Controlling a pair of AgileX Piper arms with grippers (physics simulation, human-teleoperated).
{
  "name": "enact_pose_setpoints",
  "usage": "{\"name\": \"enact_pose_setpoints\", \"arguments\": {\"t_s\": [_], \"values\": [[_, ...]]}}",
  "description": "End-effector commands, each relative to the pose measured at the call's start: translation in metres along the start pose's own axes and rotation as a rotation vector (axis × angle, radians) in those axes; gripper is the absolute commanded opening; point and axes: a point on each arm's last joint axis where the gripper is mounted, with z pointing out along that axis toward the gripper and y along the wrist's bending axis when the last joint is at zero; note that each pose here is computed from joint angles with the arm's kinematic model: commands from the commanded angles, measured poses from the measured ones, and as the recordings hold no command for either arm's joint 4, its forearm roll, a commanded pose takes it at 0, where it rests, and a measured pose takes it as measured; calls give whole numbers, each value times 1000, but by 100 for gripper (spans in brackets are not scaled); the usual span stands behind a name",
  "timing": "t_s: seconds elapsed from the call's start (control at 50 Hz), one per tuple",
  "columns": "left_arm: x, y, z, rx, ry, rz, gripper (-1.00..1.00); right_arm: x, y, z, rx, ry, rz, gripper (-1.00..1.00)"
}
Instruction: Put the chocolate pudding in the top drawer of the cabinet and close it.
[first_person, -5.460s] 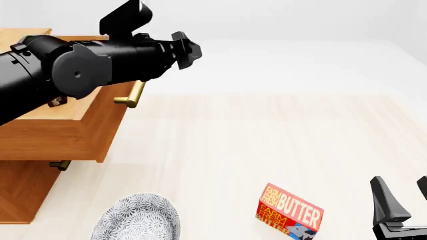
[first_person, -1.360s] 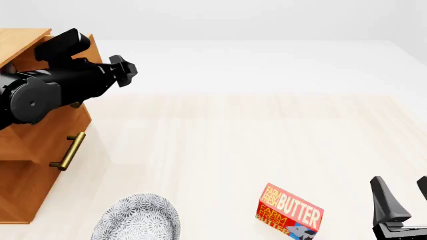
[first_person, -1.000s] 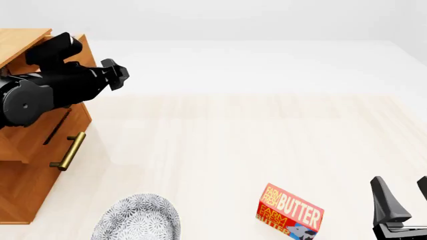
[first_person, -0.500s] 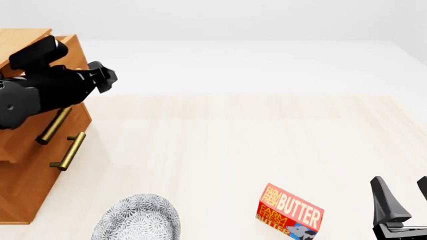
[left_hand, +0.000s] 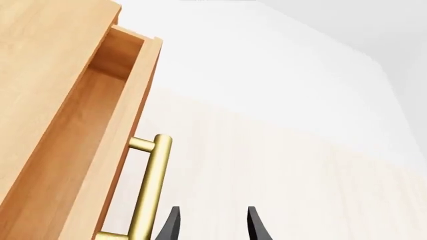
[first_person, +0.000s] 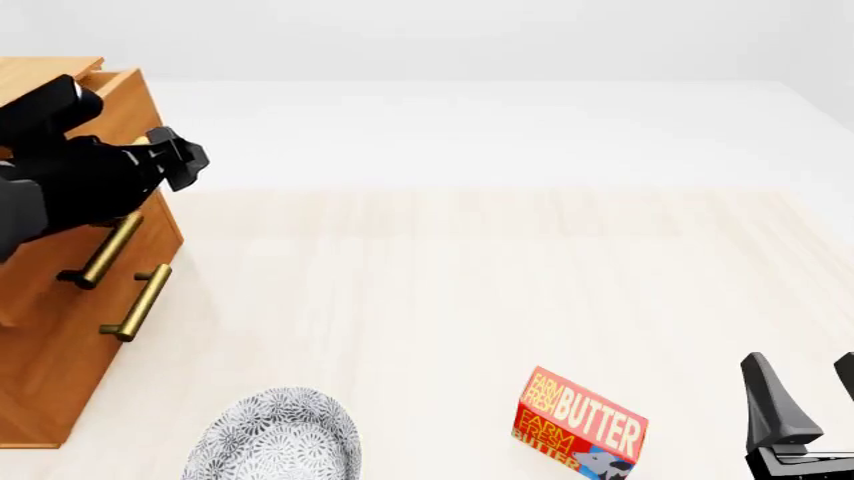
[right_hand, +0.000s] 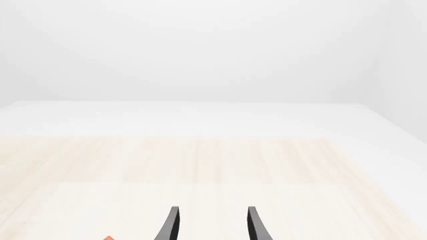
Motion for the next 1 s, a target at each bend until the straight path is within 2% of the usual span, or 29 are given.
{"name": "enact_pose_setpoints", "arguments": {"t_s": [0.02, 0.24, 0.46, 0.74, 1.0], "values": [[-3, 6, -5, -23, -9, 7, 100, 0, 0, 0, 0, 0, 0, 100], [-6, 11, -2, -44, -8, 21, 100, 0, 0, 0, 0, 0, 0, 100], [1, 23, -2, -74, -9, 9, 100, 0, 0, 0, 0, 0, 0, 100], [-1, 33, -5, -104, -28, 2, 100, 0, 0, 0, 0, 0, 0, 100], [-11, 37, -6, -125, -41, 16, 100, 0, 0, 0, 0, 0, 0, 100]]}}
